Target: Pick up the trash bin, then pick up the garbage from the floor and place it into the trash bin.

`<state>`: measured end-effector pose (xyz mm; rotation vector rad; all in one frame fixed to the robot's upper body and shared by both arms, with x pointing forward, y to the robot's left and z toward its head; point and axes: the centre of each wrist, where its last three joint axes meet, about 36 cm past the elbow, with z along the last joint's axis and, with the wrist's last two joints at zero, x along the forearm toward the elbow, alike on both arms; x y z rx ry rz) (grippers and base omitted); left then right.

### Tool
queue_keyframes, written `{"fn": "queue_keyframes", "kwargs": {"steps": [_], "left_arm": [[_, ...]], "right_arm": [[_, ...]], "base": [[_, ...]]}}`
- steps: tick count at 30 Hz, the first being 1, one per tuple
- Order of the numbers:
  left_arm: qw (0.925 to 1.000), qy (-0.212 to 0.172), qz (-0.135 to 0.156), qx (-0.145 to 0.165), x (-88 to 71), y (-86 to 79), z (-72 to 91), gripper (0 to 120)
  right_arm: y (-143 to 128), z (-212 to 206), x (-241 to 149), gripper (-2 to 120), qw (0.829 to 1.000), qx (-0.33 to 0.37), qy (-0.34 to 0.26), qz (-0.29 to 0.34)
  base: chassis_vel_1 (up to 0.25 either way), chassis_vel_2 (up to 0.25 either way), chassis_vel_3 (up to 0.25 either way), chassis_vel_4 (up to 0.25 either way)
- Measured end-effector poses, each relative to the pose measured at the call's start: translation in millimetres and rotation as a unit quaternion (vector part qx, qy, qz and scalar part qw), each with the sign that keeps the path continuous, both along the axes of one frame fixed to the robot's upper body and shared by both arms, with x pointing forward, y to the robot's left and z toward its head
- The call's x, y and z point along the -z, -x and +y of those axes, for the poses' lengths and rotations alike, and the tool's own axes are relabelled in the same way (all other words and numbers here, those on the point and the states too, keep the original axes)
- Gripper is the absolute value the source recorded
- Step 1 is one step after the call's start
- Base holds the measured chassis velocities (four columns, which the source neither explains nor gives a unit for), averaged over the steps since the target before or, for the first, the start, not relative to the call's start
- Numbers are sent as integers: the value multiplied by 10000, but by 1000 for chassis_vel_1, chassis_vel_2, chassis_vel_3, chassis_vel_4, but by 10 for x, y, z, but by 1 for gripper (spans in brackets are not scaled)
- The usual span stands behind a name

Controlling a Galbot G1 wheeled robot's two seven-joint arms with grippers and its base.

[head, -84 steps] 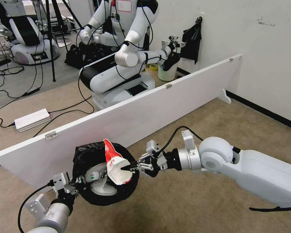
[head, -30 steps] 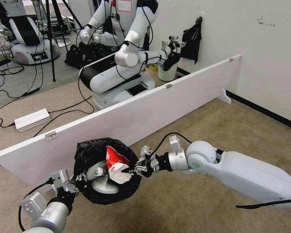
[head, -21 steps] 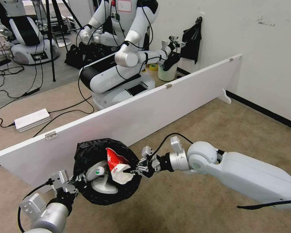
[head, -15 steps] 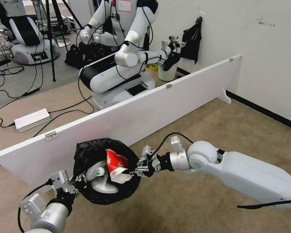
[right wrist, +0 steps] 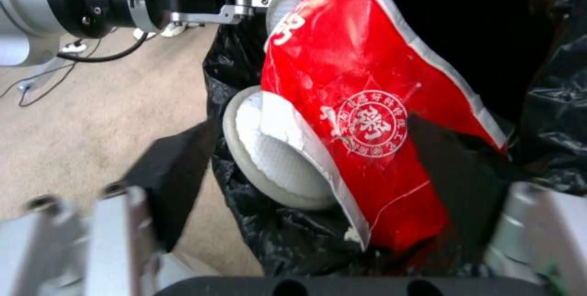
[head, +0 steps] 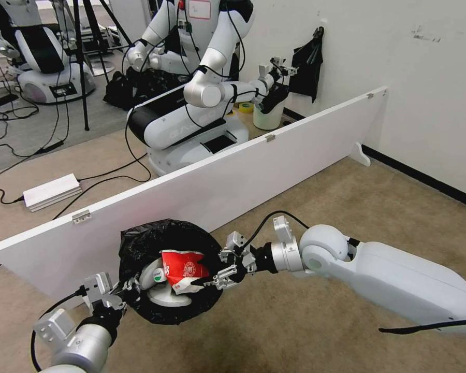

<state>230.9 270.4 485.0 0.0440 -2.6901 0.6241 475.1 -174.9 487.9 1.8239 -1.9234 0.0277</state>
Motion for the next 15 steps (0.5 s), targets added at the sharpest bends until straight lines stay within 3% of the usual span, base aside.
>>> {"fn": "queue_keyframes", "kwargs": {"steps": [2, 4, 15], "left_arm": [[10000, 12, -1, 1, 4, -9, 3, 0], [10000, 15, 0, 0, 6, -13, 4, 0], [10000, 5, 37, -43, 37, -42, 30, 0]], "right_arm": [[-4, 0, -6, 94, 10000, -9, -7, -4], [-5, 1, -7, 96, 10000, -14, -11, -3], [-27, -33, -47, 96, 10000, -8, -19, -36]], "base": [[0, 0, 0, 0], [0, 0, 0, 0], [0, 0, 0, 0]]}}
